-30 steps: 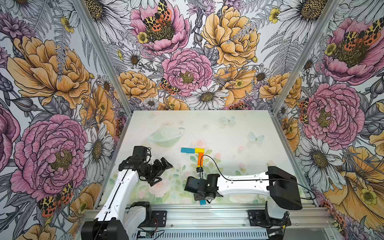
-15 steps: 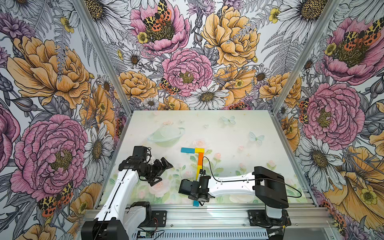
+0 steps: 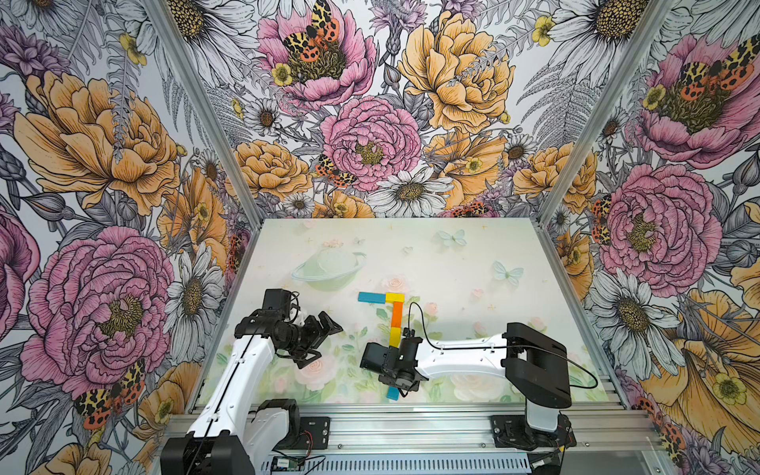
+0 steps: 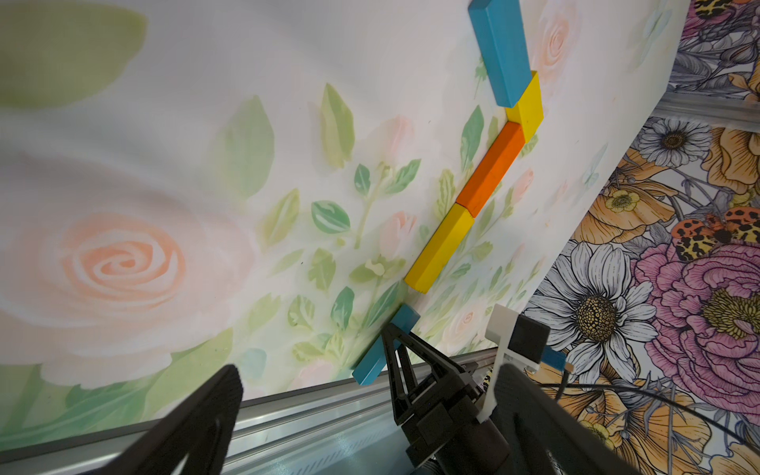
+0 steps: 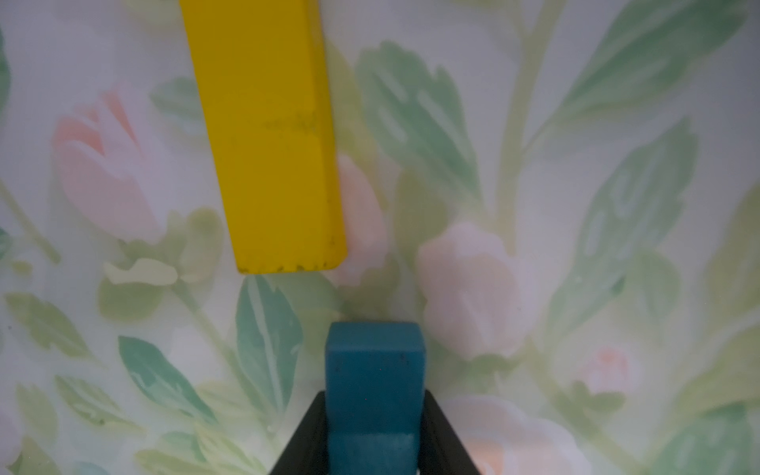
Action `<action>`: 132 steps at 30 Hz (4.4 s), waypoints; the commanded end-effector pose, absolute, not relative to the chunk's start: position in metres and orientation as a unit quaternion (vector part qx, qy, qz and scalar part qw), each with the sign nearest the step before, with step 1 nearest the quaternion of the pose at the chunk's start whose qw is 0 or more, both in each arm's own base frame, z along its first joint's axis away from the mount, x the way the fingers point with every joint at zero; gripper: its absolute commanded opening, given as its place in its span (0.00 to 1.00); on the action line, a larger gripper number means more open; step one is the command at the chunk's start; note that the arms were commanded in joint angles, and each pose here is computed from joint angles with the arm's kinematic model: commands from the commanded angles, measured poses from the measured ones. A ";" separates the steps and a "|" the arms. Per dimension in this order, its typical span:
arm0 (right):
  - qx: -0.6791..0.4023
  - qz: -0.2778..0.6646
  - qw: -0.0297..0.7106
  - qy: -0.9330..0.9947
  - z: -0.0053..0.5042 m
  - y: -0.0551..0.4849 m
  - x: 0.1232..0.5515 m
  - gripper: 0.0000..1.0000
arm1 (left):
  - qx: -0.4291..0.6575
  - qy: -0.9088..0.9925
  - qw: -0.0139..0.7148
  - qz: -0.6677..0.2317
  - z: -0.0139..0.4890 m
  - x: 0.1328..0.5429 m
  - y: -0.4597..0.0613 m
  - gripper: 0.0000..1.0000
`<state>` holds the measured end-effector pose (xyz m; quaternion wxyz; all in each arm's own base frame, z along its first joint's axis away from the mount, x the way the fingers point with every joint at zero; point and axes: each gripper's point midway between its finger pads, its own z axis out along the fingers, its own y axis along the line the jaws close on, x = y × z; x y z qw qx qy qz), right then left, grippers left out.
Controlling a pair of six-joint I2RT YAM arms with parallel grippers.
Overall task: Assemble the number 7 with building blocks
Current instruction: Assemble the building block at the center of the board.
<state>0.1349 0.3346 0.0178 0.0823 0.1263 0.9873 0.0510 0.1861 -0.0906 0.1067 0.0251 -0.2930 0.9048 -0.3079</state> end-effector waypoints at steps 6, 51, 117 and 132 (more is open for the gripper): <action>0.107 0.040 0.074 0.991 0.011 0.335 0.140 0.36 | -0.292 0.902 0.025 -0.318 0.106 0.185 -0.092 0.99; 0.105 0.070 0.049 0.991 0.021 0.353 0.162 0.29 | -0.293 0.900 0.030 -0.322 0.109 0.186 -0.092 0.99; 0.071 0.020 0.052 0.996 0.019 0.340 0.170 0.28 | -0.291 0.903 0.022 -0.316 0.105 0.192 -0.091 0.99; 0.057 0.023 0.045 0.997 0.016 0.350 0.171 0.28 | -0.291 0.903 0.023 -0.316 0.106 0.193 -0.090 0.99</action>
